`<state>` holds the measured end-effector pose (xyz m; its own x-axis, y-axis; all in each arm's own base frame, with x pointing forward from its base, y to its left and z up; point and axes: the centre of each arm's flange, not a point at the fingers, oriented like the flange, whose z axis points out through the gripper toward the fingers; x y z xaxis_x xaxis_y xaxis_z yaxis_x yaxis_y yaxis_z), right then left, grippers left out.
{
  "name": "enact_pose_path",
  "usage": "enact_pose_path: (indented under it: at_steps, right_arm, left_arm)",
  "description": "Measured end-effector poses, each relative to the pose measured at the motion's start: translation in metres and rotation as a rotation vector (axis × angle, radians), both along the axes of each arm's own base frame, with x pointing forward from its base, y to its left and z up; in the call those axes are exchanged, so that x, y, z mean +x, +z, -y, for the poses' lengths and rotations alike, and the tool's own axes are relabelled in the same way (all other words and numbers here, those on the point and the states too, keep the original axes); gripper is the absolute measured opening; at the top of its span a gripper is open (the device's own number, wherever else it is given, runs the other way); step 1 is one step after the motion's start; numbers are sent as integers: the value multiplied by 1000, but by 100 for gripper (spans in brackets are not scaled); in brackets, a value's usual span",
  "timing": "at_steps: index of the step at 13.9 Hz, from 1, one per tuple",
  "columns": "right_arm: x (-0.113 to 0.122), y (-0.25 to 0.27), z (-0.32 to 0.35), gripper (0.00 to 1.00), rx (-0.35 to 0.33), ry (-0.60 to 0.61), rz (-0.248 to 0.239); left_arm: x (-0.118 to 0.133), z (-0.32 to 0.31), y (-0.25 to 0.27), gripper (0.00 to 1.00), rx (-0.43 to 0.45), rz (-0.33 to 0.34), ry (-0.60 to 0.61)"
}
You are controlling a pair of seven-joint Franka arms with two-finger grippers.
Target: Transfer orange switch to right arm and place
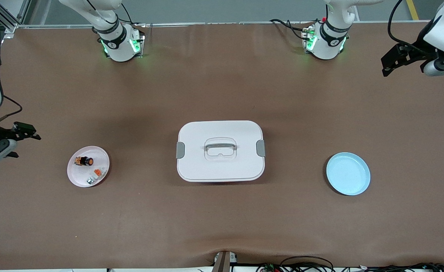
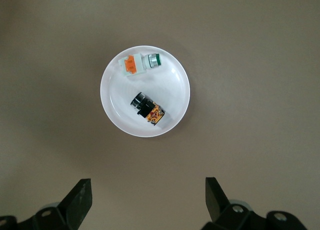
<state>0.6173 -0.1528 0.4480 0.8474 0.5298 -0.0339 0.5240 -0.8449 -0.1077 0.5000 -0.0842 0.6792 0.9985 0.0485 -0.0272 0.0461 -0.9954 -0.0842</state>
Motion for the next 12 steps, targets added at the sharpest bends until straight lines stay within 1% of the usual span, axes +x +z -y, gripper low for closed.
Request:
enact_pose_path:
  at_steps: [2, 3, 4, 6, 7, 9, 12]
  right_arm:
    - [-4, 34, -7, 100, -14, -214, -40]
    - [-4, 53, -8, 100, -25, -315, -47]
    - [-3, 69, -8, 100, -32, -388, -35]
    - [-1, 94, -8, 100, -39, -454, -1]
    - [0, 101, -8, 100, -41, -476, 9]
    - [0, 104, -10, 100, -39, -512, 8]
    - [0, 108, -20, 100, -30, -623, -15]
  left_arm:
    - [0, -2, 0, 100, 0, 0, 4]
    - [1, -3, 0, 100, 0, 0, 7]
    - [1, -5, 0, 100, 0, 1, 9]
    - [1, -3, 1, 100, -15, 6, 7]
    - [2, -2, 1, 100, -21, 9, 5]
    - [3, -2, 0, 100, -23, 10, 5]
    - [5, -2, -2, 100, -24, 7, 6]
